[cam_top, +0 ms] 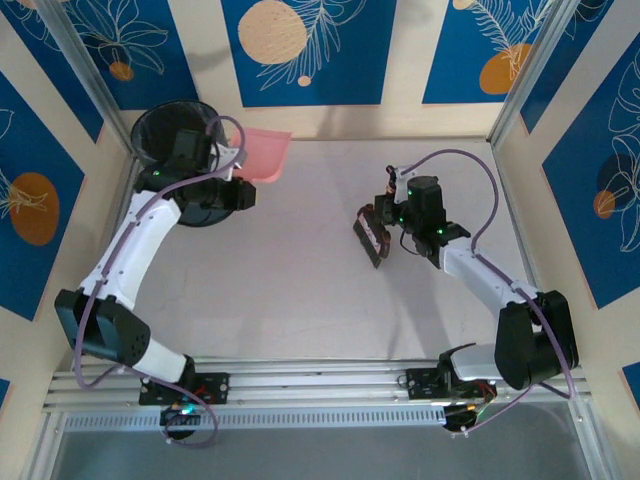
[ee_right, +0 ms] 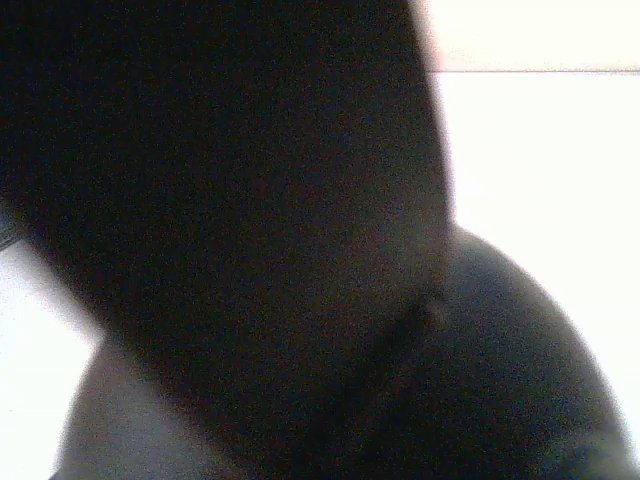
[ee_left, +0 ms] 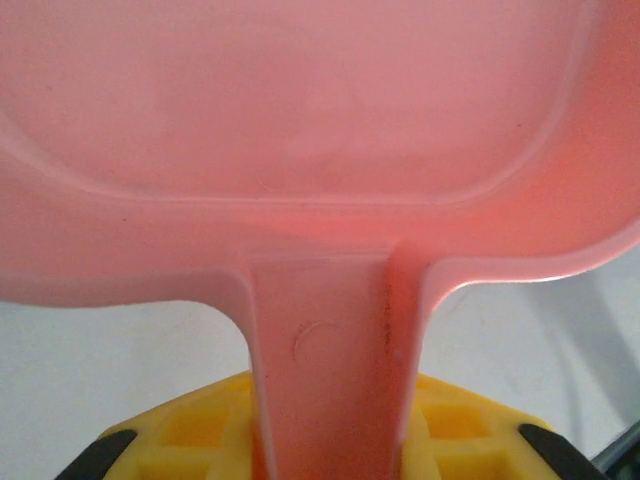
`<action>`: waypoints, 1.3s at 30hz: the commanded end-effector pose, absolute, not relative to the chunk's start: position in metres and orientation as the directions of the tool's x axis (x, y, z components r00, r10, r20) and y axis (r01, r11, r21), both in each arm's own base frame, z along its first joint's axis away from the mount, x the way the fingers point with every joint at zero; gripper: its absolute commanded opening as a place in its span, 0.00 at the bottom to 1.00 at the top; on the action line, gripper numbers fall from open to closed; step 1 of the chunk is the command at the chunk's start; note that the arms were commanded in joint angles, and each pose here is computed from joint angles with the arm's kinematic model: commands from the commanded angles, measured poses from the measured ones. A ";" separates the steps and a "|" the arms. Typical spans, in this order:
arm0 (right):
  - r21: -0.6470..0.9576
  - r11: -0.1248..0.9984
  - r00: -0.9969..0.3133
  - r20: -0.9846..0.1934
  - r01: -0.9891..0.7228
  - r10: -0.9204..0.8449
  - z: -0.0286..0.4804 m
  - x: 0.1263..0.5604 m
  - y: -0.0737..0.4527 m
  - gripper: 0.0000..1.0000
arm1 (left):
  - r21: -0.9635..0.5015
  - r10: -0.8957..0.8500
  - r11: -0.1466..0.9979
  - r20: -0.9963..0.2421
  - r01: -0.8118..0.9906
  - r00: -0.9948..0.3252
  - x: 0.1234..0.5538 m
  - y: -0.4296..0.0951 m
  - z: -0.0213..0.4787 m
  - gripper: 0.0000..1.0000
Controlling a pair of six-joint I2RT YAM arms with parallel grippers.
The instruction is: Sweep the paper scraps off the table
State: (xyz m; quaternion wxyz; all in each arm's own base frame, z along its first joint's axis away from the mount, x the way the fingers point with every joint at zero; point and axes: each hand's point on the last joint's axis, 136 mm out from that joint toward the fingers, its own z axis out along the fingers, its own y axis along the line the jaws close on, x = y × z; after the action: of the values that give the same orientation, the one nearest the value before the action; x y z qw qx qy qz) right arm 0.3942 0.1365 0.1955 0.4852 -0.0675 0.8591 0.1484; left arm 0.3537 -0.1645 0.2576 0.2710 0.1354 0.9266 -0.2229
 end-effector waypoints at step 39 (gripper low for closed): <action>0.150 0.982 -0.435 -0.896 -0.116 0.086 0.221 0.381 0.087 0.00 | -0.272 0.698 0.642 -0.179 0.717 -0.693 0.334 -0.287 0.098 0.00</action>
State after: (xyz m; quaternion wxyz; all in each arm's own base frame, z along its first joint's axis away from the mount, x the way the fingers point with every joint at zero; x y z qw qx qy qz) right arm 0.3822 0.0905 0.2051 0.5092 -0.0163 0.8555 0.0927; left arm 0.3412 -0.2796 0.0953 0.0432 0.3699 0.9161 -0.1483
